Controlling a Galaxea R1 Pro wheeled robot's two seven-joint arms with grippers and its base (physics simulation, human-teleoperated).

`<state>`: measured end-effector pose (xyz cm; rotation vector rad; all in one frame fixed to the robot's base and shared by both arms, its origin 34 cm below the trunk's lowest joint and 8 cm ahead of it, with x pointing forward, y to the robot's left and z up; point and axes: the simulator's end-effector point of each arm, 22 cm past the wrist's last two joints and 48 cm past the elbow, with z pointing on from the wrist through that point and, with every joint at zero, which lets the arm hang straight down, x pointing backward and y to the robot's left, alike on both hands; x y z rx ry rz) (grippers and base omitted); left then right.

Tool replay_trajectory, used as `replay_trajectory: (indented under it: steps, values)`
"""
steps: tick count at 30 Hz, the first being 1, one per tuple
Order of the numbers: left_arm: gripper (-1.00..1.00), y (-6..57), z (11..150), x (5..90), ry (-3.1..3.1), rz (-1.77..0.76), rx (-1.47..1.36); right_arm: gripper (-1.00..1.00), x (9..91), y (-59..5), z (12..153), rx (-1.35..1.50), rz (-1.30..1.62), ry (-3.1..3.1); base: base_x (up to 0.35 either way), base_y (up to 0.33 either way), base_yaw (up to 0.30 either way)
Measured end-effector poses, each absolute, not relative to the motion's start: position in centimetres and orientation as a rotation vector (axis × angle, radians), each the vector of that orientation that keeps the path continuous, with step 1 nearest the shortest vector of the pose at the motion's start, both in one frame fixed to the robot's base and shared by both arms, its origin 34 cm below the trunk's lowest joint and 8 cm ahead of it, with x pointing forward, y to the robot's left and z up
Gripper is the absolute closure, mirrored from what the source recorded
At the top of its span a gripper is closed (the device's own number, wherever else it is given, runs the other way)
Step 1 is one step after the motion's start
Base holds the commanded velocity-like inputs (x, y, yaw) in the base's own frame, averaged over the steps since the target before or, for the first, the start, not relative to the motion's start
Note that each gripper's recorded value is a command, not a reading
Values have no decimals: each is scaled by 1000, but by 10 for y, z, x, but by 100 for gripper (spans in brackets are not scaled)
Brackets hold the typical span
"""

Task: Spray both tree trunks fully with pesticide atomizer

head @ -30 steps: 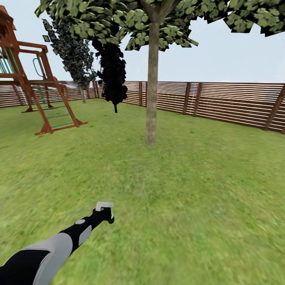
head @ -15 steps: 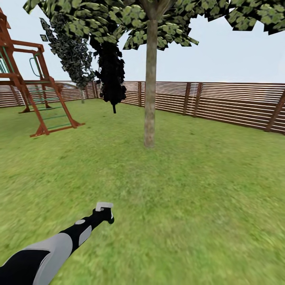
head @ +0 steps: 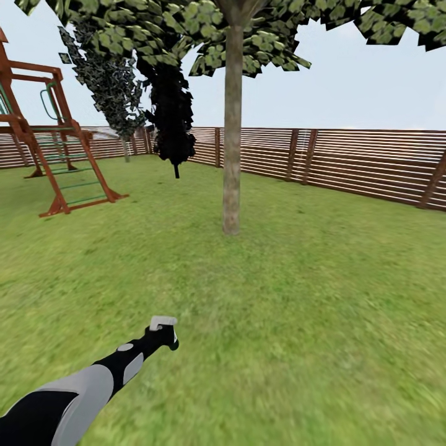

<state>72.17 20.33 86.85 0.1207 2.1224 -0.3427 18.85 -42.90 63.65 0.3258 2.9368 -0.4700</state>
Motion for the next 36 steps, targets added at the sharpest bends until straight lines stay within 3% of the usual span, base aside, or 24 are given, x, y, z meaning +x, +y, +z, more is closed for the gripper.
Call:
replay_trajectory:
  steps: [29, 36]
  values:
    - [100, 207, 869, 722, 2120, -337, 120, -100, 209, -427, 640, 309, -458, 2848, 343, -55, 0]
    - [100, 207, 872, 724, 2109, -337, 120, -100, 210, -426, 640, 300, -456, 2846, 98, 0, -3]
